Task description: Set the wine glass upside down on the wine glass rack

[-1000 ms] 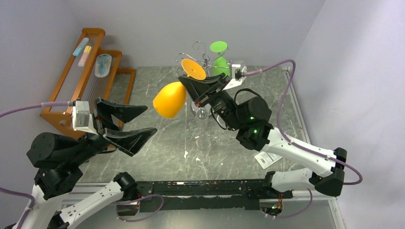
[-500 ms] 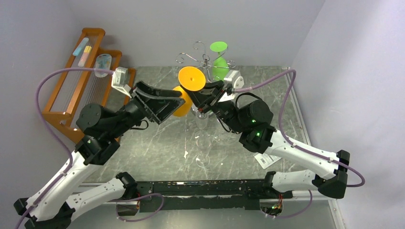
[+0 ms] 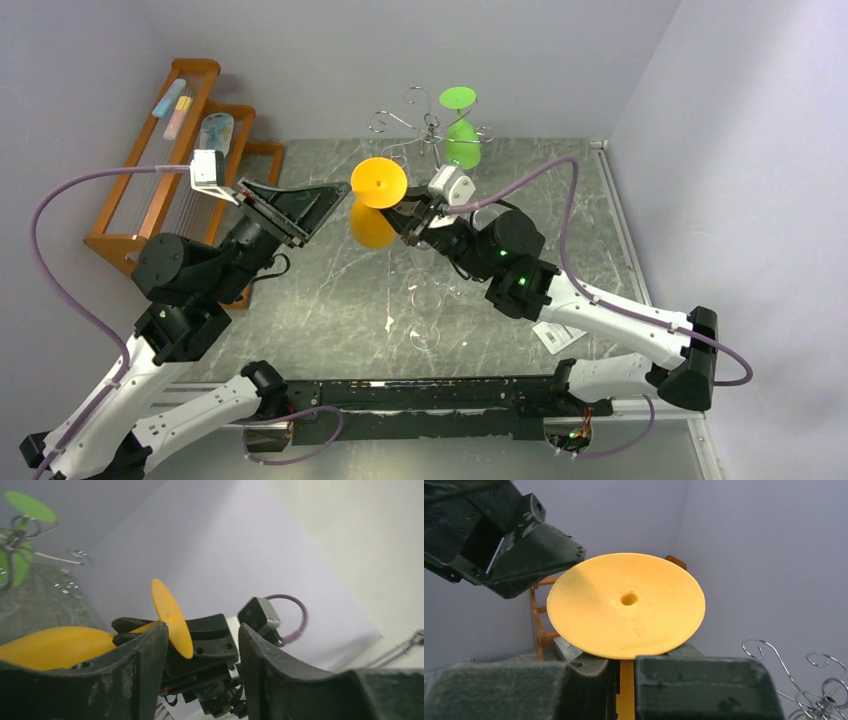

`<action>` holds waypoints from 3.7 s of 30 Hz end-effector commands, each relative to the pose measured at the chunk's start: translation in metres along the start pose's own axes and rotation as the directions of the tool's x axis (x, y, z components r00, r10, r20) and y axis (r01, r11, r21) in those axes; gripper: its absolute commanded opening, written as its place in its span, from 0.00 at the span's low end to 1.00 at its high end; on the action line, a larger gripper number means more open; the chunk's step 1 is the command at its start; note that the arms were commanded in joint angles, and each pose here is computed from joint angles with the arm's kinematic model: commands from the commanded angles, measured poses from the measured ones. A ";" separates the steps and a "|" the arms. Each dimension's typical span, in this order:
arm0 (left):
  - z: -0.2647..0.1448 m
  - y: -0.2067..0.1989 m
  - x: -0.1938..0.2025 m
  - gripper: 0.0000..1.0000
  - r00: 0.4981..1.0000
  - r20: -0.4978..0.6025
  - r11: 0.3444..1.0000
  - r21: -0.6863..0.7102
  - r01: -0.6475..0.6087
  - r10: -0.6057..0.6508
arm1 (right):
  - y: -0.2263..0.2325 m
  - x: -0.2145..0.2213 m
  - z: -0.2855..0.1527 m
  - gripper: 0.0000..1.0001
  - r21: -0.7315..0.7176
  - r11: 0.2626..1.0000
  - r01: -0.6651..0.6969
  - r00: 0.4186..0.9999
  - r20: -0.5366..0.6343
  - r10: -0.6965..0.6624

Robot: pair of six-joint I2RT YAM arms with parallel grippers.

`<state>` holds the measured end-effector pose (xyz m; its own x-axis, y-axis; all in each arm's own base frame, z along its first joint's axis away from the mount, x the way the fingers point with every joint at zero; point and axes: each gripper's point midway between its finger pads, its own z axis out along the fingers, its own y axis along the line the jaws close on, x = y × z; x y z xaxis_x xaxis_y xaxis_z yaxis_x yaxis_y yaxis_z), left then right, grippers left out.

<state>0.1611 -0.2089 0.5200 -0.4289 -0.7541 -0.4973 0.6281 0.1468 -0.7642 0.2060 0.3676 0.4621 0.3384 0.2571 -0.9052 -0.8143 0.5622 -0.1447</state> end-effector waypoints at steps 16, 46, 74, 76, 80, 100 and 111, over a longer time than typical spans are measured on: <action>0.002 0.046 0.021 0.05 0.994 -0.105 0.972 -0.235 -0.034 0.009 | 0.026 0.016 0.008 0.00 -0.158 0.983 0.089 0.995 -0.030 -0.095; 0.082 0.133 -0.041 0.05 0.932 0.050 0.775 -0.572 -0.268 0.359 | 0.002 -0.025 -0.086 0.75 -0.007 0.950 -0.312 0.950 0.013 0.312; 0.129 0.237 -0.014 0.05 0.999 -0.015 0.886 -0.463 0.032 -0.044 | -0.001 -0.021 -0.091 0.73 0.047 0.923 -0.382 0.922 -0.053 0.385; 0.133 0.239 -0.012 0.05 0.998 -0.006 0.892 -0.449 0.060 -0.070 | -0.002 -0.026 -0.096 0.73 0.047 0.924 -0.379 0.923 -0.048 0.381; 0.139 0.246 -0.017 0.05 0.997 0.027 0.885 -0.459 0.074 -0.070 | -0.005 -0.034 -0.106 0.73 0.044 0.925 -0.378 0.924 -0.035 0.380; 0.157 0.265 -0.048 0.05 0.993 0.114 0.867 -0.497 0.042 0.017 | 0.008 -0.062 -0.136 0.73 -0.055 0.905 -0.423 0.906 -0.045 0.421; 0.149 0.276 -0.065 0.05 0.983 0.166 0.833 -0.553 0.029 0.076 | 0.011 -0.063 -0.141 0.73 -0.078 0.901 -0.427 0.904 -0.047 0.425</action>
<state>0.4555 -0.2333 0.3823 -0.3501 -0.8167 -0.4587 0.1342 0.4409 -0.8874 0.1142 0.2495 0.4595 -0.0566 0.4381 -0.8972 -0.9071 0.3529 0.2295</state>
